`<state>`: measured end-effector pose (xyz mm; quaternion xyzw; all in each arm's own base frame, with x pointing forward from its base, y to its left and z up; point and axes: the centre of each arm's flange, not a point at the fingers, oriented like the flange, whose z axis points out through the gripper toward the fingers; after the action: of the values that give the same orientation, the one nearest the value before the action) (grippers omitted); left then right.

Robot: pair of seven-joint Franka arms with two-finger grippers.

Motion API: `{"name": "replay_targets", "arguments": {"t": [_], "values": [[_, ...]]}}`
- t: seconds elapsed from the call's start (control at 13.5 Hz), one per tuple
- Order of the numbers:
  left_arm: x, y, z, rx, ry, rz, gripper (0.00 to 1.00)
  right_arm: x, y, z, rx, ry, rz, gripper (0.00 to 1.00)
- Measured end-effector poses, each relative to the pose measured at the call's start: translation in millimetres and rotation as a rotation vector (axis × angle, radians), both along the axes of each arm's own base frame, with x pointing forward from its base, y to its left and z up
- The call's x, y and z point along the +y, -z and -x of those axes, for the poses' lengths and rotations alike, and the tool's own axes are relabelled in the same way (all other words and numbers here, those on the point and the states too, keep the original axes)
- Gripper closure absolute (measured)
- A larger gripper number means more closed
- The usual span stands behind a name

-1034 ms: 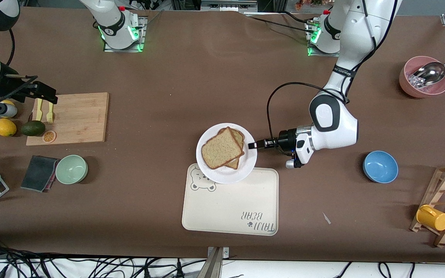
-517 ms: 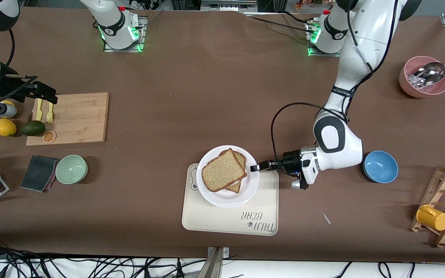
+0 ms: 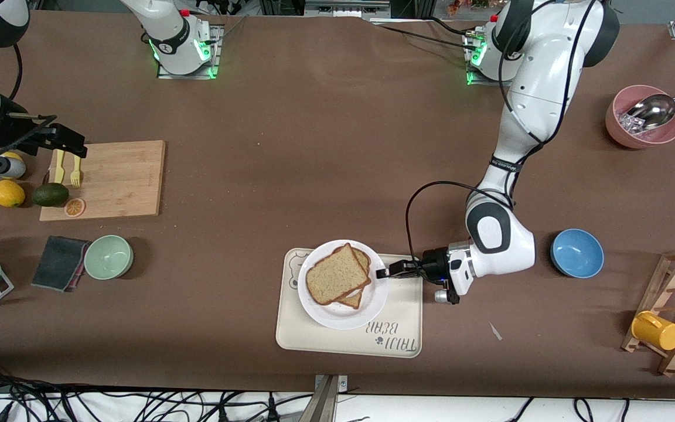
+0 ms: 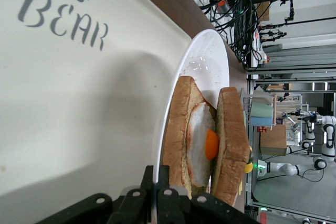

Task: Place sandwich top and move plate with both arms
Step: 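Slide the white plate with the left gripper onto the bear tray, then open the left gripper and pull it back from the plate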

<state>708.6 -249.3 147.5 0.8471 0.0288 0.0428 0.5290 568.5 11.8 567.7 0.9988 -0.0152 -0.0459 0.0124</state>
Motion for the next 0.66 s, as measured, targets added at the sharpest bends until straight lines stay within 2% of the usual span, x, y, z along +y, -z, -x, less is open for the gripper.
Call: {"name": "replay_targets", "arguments": {"t": [0.59,0.66], "values": [[11.0,29.0,-2.2,-0.061,0.03,-0.033,0.95,-0.4,0.0,0.0,0.0,0.001,0.0,0.0],[11.4,28.6,-2.6,-0.063,0.03,-0.034,0.89,-0.4,0.0,0.0,0.0,0.001,0.0,0.0]]}}
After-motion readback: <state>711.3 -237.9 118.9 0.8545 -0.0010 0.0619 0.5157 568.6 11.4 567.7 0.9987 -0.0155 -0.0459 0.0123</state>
